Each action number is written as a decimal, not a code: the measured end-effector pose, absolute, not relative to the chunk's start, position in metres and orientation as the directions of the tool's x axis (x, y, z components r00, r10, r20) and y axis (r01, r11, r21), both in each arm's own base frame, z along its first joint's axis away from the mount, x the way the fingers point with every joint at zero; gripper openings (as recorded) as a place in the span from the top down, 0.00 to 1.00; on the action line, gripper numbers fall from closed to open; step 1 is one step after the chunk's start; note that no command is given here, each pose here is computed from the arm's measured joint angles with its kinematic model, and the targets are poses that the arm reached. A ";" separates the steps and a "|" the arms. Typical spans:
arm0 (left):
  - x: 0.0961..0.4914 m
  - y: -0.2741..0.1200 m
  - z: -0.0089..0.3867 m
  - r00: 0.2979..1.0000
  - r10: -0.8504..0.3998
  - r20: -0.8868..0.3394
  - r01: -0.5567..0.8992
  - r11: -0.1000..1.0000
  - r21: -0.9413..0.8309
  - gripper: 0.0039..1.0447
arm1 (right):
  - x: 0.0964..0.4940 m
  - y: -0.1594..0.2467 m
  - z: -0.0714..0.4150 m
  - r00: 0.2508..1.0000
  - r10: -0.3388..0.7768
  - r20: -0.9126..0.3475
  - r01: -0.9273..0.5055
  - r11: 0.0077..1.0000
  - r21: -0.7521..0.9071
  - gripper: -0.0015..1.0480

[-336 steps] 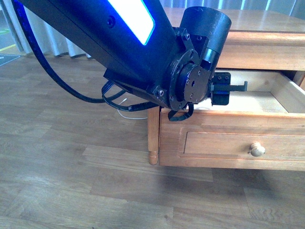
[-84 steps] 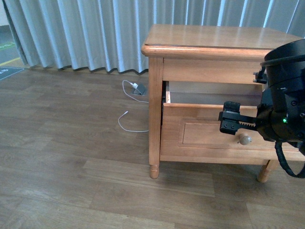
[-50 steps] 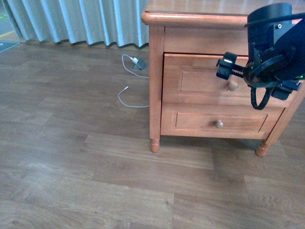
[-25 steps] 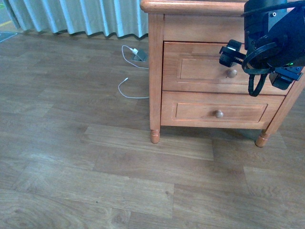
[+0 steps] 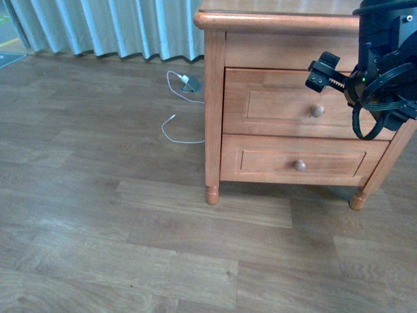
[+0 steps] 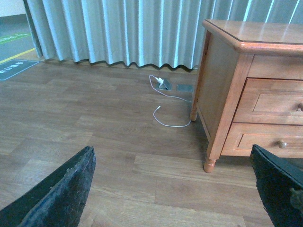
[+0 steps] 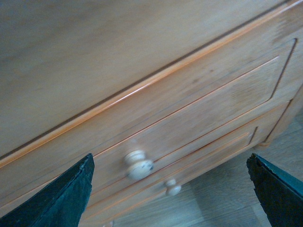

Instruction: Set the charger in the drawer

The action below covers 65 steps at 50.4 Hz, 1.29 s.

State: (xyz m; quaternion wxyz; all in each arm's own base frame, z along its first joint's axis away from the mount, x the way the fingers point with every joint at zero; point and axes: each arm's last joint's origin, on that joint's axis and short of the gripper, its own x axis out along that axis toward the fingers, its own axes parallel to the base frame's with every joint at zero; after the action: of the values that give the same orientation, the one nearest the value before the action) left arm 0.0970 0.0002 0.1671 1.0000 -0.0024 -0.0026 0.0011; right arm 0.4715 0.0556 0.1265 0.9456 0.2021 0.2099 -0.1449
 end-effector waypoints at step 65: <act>0.097 0.000 0.167 1.000 0.002 0.006 -0.002 1.000 -0.005 0.05 | 0.137 0.000 0.237 0.966 -0.006 -0.257 0.084 0.953 0.293 0.08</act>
State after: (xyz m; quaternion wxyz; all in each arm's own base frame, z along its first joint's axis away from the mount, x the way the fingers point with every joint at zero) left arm 0.0970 0.0002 0.1671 1.0000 -0.0024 -0.0028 0.0011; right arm 0.1367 0.0003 0.2367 0.9798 0.1524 0.1276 -0.0228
